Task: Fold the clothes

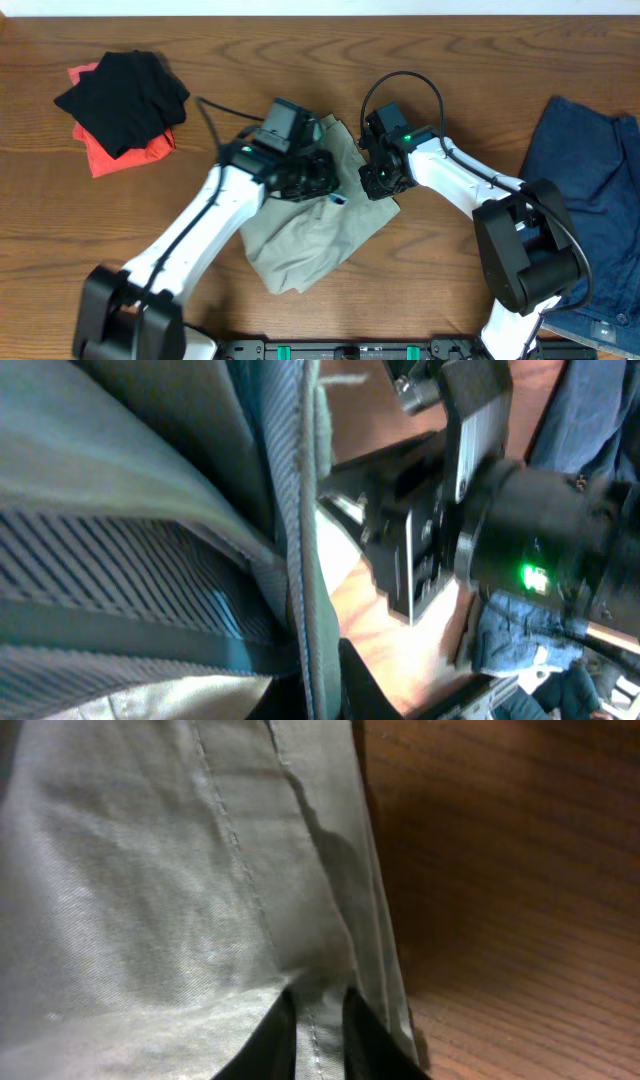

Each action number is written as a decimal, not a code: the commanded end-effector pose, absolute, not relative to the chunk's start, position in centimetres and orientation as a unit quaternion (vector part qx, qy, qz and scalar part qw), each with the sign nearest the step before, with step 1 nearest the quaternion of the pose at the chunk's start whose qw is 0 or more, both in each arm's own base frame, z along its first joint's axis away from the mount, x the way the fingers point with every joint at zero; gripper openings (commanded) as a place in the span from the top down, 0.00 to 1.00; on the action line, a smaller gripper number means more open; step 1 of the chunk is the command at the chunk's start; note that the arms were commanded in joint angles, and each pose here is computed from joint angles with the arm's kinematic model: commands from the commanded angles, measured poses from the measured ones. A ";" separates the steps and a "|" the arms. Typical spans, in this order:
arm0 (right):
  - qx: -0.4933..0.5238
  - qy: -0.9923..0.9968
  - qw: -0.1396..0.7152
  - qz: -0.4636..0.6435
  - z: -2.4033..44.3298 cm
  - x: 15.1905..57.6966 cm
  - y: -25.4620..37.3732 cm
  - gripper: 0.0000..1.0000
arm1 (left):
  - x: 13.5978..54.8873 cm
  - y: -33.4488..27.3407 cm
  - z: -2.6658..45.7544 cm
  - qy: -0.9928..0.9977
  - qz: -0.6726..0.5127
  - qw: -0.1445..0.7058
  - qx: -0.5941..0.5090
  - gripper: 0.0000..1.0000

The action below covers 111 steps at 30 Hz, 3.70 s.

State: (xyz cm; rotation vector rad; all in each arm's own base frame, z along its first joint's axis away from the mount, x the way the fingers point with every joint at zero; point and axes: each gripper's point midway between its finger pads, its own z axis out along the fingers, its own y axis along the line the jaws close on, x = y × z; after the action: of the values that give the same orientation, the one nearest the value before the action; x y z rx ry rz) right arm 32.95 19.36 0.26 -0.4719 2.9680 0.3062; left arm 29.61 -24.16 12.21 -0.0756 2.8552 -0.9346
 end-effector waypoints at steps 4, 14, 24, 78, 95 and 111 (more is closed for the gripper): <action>-0.149 0.983 0.049 0.095 0.2 32.6 18.9 0.72 | 30.8 -26.0 11.4 0.942 -0.325 0.077 -0.017 0.51; -0.063 0.979 0.161 0.108 11.3 36.5 14.1 0.66 | 37.7 -15.4 12.5 0.945 -0.250 0.193 -0.087 0.40; -0.188 0.931 0.121 0.288 15.3 30.5 22.3 0.66 | 40.1 -6.5 7.2 0.958 -0.134 0.188 -0.173 0.39; -0.108 0.984 0.141 -0.005 0.4 36.4 15.2 0.32 | 28.3 -17.1 -1.0 0.951 -0.288 -0.116 -0.002 0.01; -0.098 0.982 0.164 -0.001 4.1 36.5 14.5 0.29 | 31.9 -8.9 0.2 0.996 -0.062 -0.037 -0.049 0.94; -0.071 0.970 0.233 0.016 14.2 34.2 11.4 0.15 | 46.0 15.2 18.7 0.892 0.132 0.351 -0.253 0.94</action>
State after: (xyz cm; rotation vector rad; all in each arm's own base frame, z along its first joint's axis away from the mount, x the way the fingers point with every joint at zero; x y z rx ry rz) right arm 34.13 11.87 13.76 -0.1978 2.6669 0.0670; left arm 46.36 11.34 17.16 -0.6138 2.3800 0.1988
